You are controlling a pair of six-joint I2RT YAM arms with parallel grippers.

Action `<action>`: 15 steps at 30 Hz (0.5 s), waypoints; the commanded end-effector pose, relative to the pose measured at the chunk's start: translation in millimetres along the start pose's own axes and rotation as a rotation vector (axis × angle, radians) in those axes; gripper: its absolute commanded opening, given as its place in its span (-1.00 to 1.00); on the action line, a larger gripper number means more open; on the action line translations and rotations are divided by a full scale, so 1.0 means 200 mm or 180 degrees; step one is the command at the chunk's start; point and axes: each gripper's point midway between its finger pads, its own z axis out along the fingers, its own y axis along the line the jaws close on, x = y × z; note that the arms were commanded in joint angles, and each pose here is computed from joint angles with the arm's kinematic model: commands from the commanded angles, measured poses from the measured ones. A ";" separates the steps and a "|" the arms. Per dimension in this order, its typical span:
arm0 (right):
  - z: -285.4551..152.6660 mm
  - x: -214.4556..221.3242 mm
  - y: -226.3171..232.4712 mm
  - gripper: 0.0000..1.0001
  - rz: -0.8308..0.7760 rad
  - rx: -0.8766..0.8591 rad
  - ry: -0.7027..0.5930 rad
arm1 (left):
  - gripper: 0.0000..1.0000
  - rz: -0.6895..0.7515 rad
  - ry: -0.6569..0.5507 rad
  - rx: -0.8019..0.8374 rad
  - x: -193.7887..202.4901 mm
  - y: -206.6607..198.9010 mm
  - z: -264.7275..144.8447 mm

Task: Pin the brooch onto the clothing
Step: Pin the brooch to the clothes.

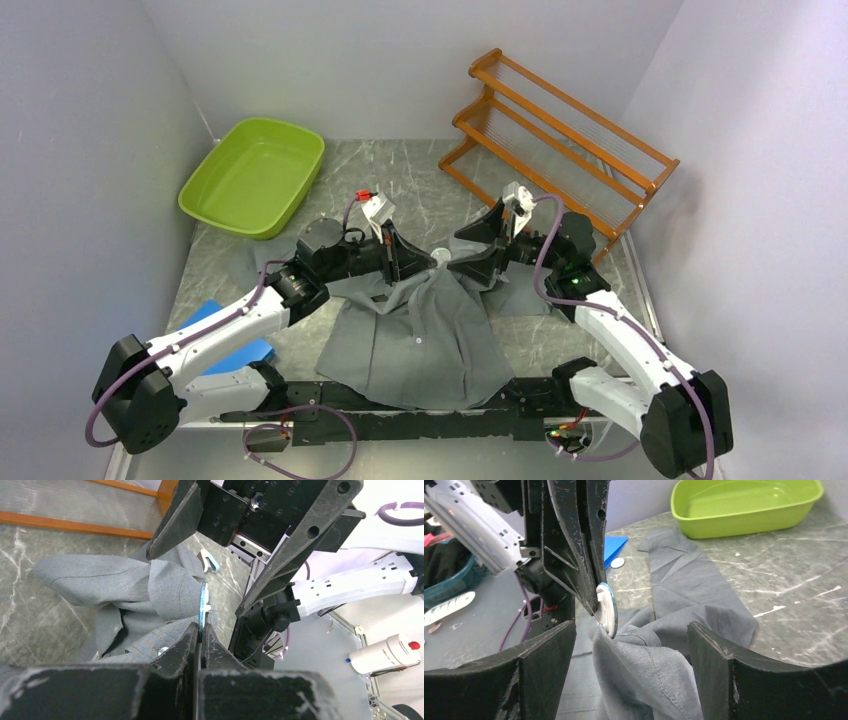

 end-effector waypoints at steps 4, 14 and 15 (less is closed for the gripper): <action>0.00 -0.05 0.13 0.42 -0.0191 -0.0623 -0.0040 | -0.95 0.0221 -0.0129 0.0241 -0.09 -0.10 -0.02; 0.03 -0.06 0.14 0.04 -0.0072 -0.0792 0.0031 | -0.95 0.0207 -0.0120 0.0273 -0.09 -0.11 -0.02; 0.03 -0.06 0.13 0.00 -0.0061 -0.0788 0.0030 | -0.95 0.0205 -0.0117 0.0274 -0.09 -0.11 -0.02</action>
